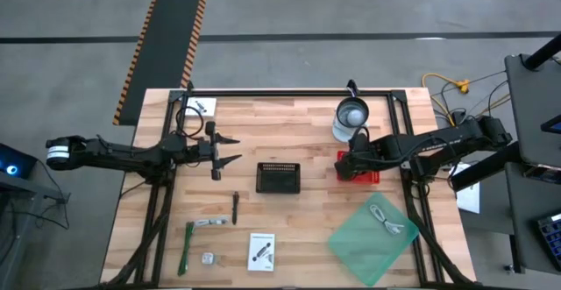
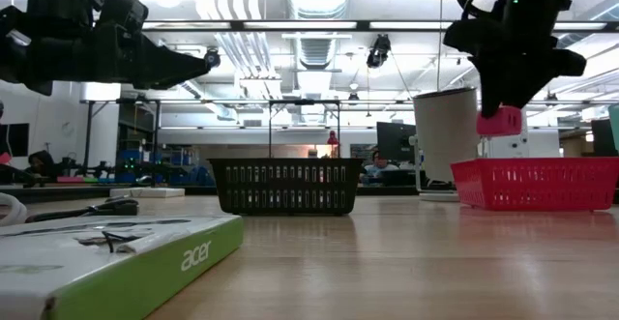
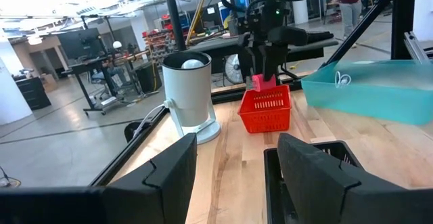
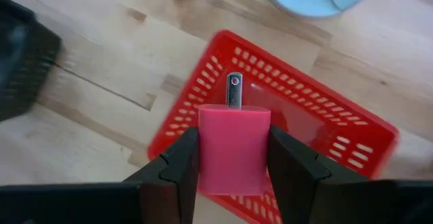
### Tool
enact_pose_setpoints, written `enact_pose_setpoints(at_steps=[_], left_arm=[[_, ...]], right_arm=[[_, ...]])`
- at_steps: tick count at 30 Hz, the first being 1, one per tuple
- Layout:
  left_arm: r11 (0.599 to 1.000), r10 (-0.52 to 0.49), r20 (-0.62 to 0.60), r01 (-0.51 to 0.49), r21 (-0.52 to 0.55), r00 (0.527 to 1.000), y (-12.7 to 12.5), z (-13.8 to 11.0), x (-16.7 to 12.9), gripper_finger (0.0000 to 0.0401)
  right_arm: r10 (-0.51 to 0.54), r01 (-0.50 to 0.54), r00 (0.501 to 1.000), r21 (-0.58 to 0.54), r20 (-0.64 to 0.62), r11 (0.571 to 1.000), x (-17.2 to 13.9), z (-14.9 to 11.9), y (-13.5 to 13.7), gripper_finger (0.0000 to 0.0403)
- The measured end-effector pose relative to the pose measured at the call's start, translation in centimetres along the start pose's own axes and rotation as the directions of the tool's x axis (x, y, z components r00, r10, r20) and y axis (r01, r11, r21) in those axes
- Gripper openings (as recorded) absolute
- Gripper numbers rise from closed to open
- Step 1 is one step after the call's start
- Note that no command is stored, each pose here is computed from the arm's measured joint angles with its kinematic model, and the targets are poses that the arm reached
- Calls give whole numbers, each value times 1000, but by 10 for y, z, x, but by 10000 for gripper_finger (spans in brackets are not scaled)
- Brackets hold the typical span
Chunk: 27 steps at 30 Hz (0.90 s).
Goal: Pick and place items into bin
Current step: Put the pink charger adapter into the red bin
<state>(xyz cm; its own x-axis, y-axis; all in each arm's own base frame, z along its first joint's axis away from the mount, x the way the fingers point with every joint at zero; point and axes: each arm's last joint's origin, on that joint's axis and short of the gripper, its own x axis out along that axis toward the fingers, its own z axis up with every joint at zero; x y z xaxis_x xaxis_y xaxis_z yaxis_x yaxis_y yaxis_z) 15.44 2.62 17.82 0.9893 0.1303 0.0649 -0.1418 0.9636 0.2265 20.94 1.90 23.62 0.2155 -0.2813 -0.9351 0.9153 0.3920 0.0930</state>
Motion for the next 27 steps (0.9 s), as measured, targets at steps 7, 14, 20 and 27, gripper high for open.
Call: enact_pose_setpoints(at_steps=[7, 14, 20, 27], left_arm=[[1000, 0, -1, 0, 0, 1000, 0, 0, 0, 192], [1000, -1, -2, 1, 23, 1000, 0, 0, 0, 192], [1000, -1, -4, 1, 24, 1000, 0, -1, 0, 192], [1000, -1, -3, 1, 24, 1000, 0, -1, 0, 192]], right_arm=[[-78, 81, 996, 55, -48, 995, 0, -3, -8, 128], [-113, 119, 991, 82, -70, 990, 10, -9, -14, 128], [-148, 161, 981, 100, -123, 982, 21, -16, -22, 132], [-169, 184, 978, 118, -124, 976, 28, -19, -27, 132]])
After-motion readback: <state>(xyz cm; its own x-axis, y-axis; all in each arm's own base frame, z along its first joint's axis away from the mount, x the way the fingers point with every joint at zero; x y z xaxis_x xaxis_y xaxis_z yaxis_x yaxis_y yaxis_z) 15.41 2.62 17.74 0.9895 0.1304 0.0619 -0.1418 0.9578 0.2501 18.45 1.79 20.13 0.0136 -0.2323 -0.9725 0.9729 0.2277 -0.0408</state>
